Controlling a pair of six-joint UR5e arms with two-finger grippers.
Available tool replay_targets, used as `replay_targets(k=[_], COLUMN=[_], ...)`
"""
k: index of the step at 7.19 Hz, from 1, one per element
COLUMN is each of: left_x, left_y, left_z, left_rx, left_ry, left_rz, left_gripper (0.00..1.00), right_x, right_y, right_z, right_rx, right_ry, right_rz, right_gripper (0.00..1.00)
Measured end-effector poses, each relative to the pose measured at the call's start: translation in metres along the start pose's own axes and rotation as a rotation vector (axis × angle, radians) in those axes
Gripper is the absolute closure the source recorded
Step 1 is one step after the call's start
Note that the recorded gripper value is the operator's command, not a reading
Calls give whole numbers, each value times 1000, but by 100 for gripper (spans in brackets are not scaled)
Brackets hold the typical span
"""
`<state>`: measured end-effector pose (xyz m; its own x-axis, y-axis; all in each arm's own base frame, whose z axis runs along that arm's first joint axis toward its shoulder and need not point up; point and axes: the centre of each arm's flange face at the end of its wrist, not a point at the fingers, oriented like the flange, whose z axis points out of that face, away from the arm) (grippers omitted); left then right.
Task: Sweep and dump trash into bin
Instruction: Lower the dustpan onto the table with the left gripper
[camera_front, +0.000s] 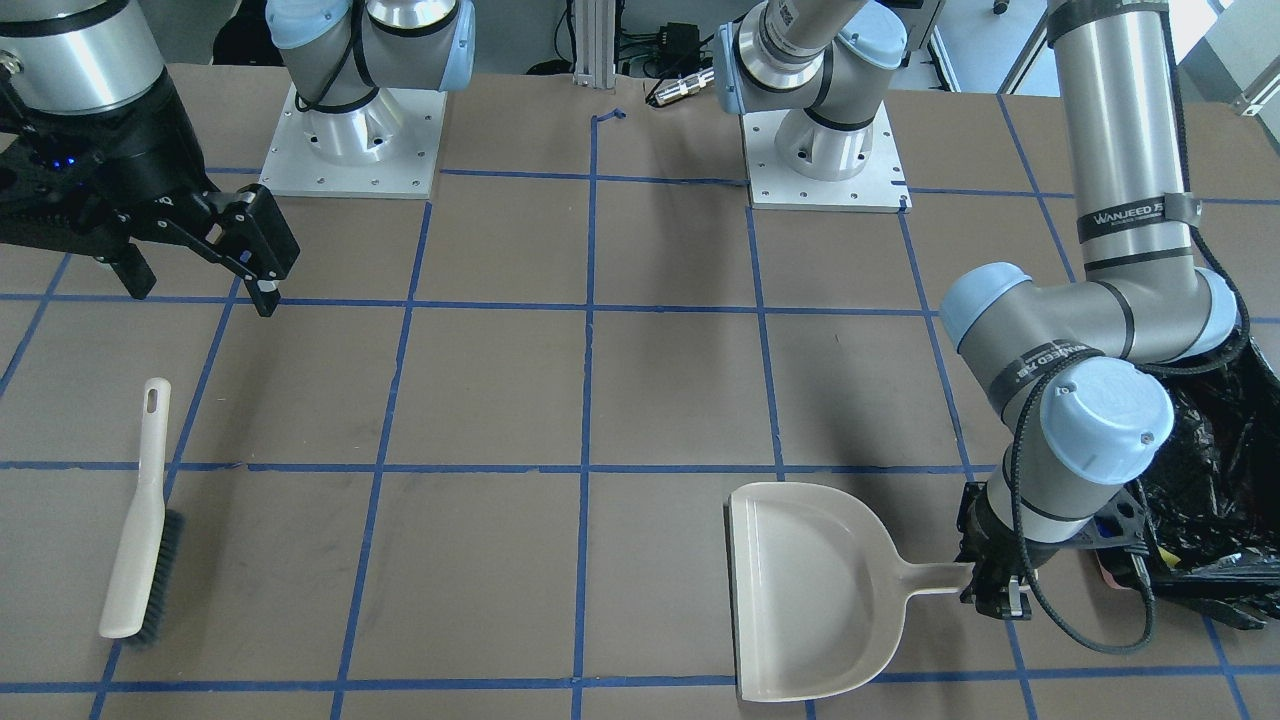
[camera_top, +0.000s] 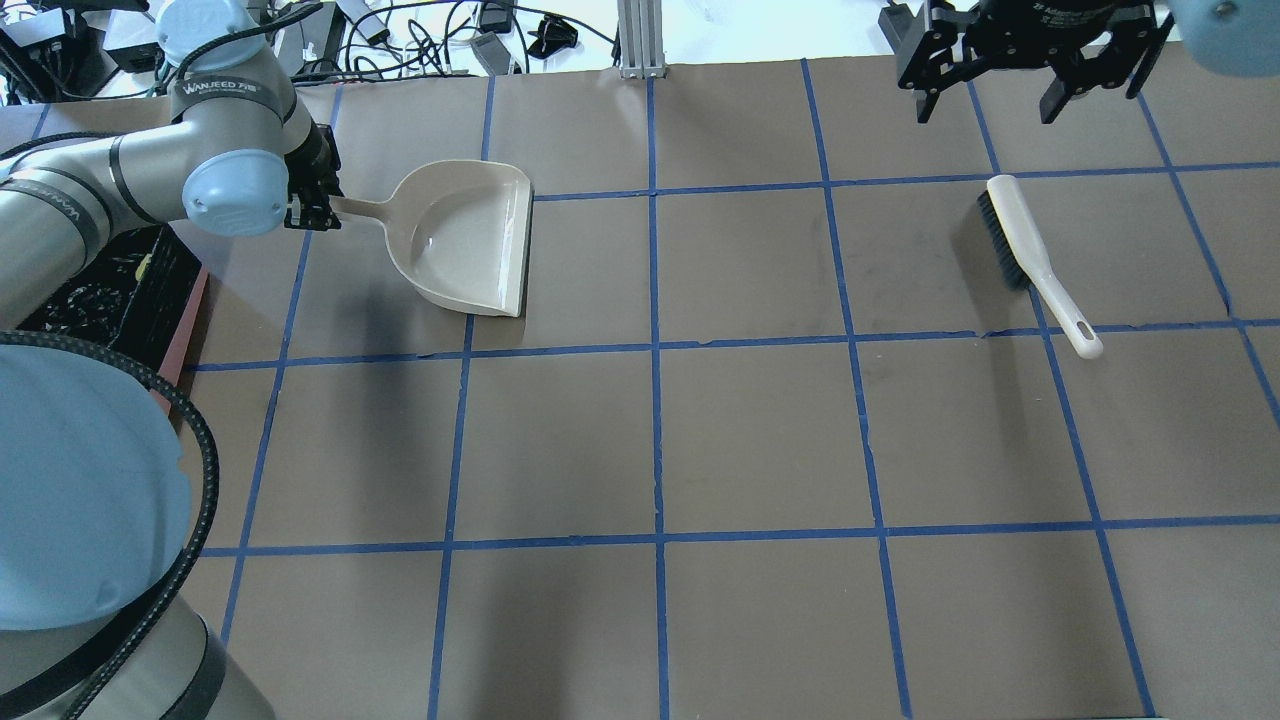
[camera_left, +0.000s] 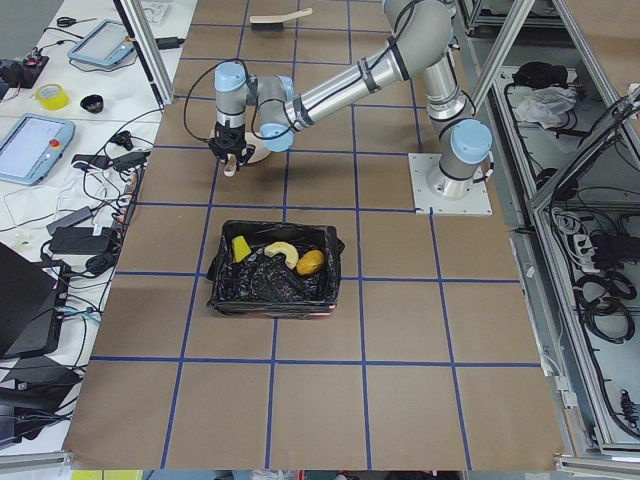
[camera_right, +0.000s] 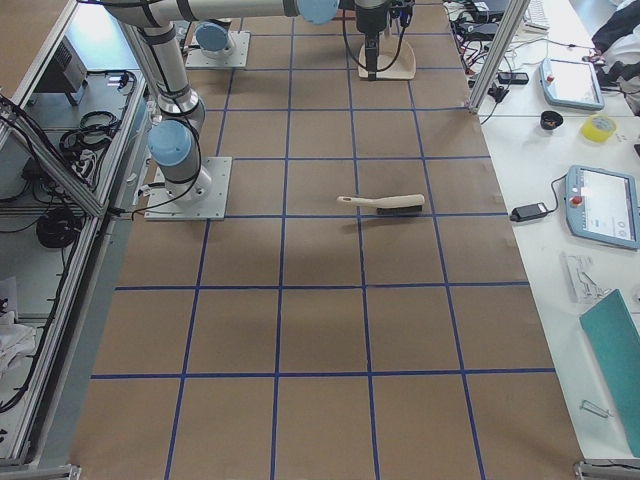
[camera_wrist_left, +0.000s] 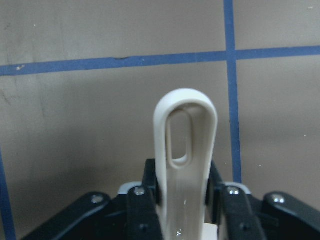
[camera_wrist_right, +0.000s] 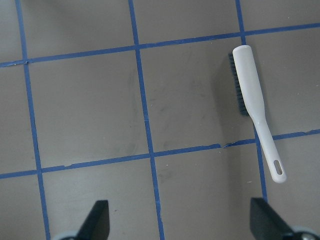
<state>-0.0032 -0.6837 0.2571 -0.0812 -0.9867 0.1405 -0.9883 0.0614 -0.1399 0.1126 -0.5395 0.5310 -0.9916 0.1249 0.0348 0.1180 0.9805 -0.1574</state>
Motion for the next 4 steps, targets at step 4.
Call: replay_targets(k=[4], left_x=[-5], left_y=[2], left_z=[2], left_rx=[2], left_ry=[-6], left_rz=[63], left_gripper=[71], right_x=[1], right_y=[4], right_z=[8], right_rx=[-28], right_ry=[2], right_rz=[-6], right_gripper=[0])
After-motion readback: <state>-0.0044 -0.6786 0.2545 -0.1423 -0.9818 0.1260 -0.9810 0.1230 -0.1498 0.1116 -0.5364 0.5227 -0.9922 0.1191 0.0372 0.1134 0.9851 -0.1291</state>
